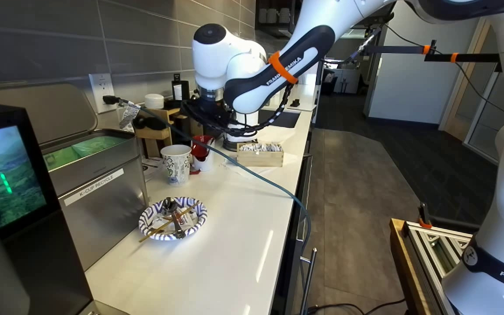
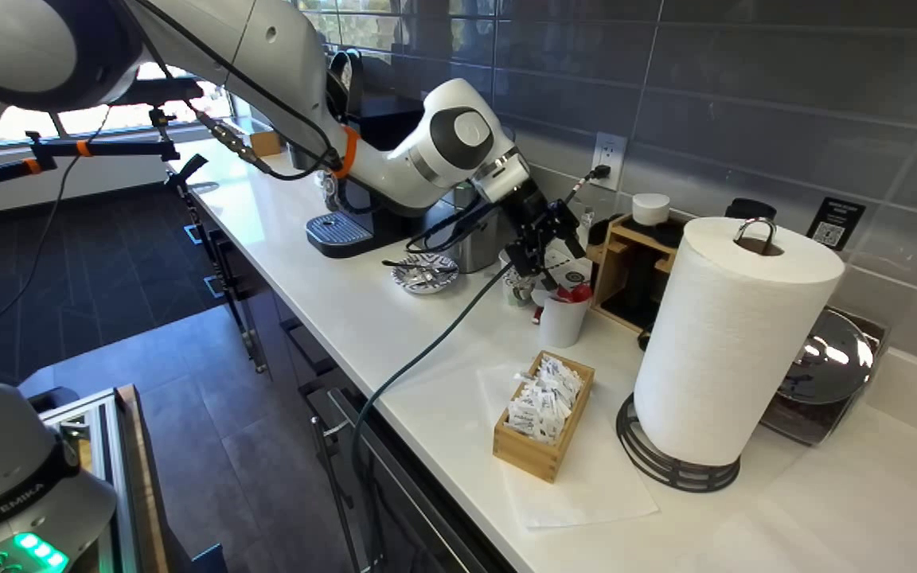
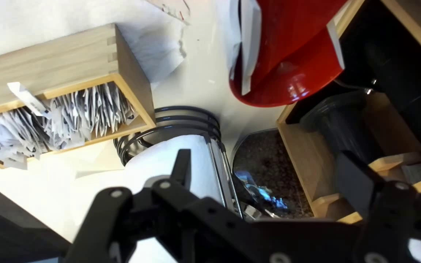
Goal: Put the broken pieces in the broken mug.
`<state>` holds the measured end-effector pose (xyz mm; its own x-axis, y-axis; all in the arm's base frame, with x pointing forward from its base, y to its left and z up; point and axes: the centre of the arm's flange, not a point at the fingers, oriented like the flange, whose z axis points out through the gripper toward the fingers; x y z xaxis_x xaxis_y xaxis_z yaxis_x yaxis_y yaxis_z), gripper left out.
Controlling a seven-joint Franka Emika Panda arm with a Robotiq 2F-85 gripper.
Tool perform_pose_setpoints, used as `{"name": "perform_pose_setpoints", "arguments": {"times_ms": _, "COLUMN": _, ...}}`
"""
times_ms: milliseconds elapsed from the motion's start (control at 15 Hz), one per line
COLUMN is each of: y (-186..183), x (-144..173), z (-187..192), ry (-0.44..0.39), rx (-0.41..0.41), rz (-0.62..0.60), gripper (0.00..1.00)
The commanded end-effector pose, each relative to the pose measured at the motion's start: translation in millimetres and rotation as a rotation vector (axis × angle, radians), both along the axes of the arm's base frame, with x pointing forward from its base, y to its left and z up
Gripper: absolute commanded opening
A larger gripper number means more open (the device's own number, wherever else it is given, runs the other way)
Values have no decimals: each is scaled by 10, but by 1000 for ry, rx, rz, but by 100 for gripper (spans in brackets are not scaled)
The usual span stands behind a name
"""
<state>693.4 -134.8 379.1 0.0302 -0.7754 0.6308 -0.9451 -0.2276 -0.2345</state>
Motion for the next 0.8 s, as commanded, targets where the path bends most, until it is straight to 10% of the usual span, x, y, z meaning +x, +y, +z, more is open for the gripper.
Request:
{"name": "perform_pose_setpoints", "arguments": {"times_ms": 0, "y": -205, "x": -358, "z": 193, "ry": 57, "rx": 147, "rz": 112, "gripper": 100}}
{"name": "perform_pose_setpoints", "arguments": {"times_ms": 733, "y": -538, "x": -1195, "z": 788, "ry": -82, "rx": 611, "rz": 250, "gripper": 100}}
